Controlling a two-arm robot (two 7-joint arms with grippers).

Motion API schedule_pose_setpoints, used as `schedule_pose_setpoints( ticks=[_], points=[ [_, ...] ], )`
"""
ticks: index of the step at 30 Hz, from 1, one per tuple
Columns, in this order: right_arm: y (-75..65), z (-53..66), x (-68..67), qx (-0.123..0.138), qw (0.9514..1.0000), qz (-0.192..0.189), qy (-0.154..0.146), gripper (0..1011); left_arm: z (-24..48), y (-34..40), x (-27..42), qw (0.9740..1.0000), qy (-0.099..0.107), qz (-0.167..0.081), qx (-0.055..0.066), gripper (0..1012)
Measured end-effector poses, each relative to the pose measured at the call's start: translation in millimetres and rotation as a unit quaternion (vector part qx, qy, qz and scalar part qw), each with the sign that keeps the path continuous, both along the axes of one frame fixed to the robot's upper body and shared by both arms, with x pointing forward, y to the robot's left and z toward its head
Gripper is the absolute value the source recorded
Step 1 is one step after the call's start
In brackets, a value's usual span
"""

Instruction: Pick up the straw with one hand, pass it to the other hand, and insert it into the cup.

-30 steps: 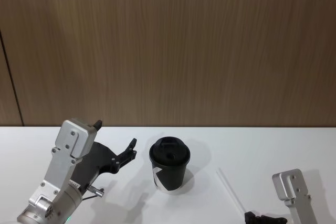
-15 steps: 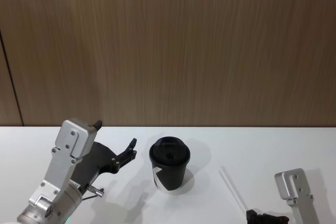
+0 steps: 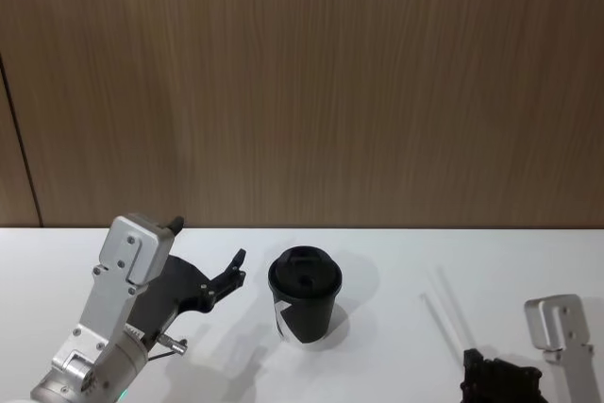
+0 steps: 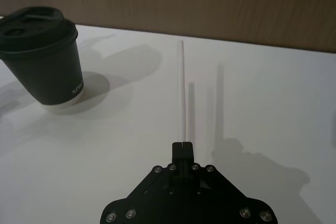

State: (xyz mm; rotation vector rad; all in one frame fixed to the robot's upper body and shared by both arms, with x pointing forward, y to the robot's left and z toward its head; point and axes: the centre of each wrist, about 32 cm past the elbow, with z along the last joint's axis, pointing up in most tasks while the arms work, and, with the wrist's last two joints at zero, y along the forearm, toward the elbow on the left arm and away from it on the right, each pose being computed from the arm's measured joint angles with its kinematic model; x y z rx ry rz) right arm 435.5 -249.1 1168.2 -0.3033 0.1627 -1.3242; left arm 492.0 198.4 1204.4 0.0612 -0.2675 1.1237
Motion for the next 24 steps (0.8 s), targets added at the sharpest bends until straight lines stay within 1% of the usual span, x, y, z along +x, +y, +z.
schedule_pose_setpoints(
  ticks=[8,12,13,15,19,20,22,23,24],
  points=[
    [-5.2,0.2,-0.2,0.003,0.9986,-0.006,-0.053,0,0.0,0.0,0.0,1.0,0.0,0.0,0.0,1002],
    [-8.9,0.2,-0.1,0.007,0.9962,-0.004,-0.086,0,0.0,0.0,0.0,1.0,0.0,0.0,0.0,1003],
    [-9.5,0.2,-0.1,0.008,0.9959,-0.003,-0.09,0,0.0,0.0,0.0,1.0,0.0,0.0,0.0,1003],
    [-11.7,0.2,0.1,0.011,0.994,0.001,-0.109,0,0.0,0.0,0.0,1.0,0.0,0.0,0.0,1003],
    [-14.5,0.4,0.3,0.015,0.9911,0.006,-0.132,0,0.0,0.0,0.0,1.0,0.0,0.0,0.0,1003],
    [-16.1,0.3,0.5,0.019,0.9893,0.011,-0.145,0,0.0,0.0,0.0,1.0,0.0,0.0,0.0,1003],
    [-17.5,0.4,0.7,0.023,0.9874,0.015,-0.156,0,0.0,0.0,0.0,1.0,0.0,0.0,0.0,1003],
    [-18.8,0.3,0.8,0.028,0.9855,0.019,-0.166,0,0.0,0.0,0.0,1.0,0.0,0.0,0.0,1002],
    [-18.8,0.3,0.8,0.028,0.9855,0.019,-0.166,0,0.0,0.0,0.0,1.0,0.0,0.0,0.0,1002]
  ],
)
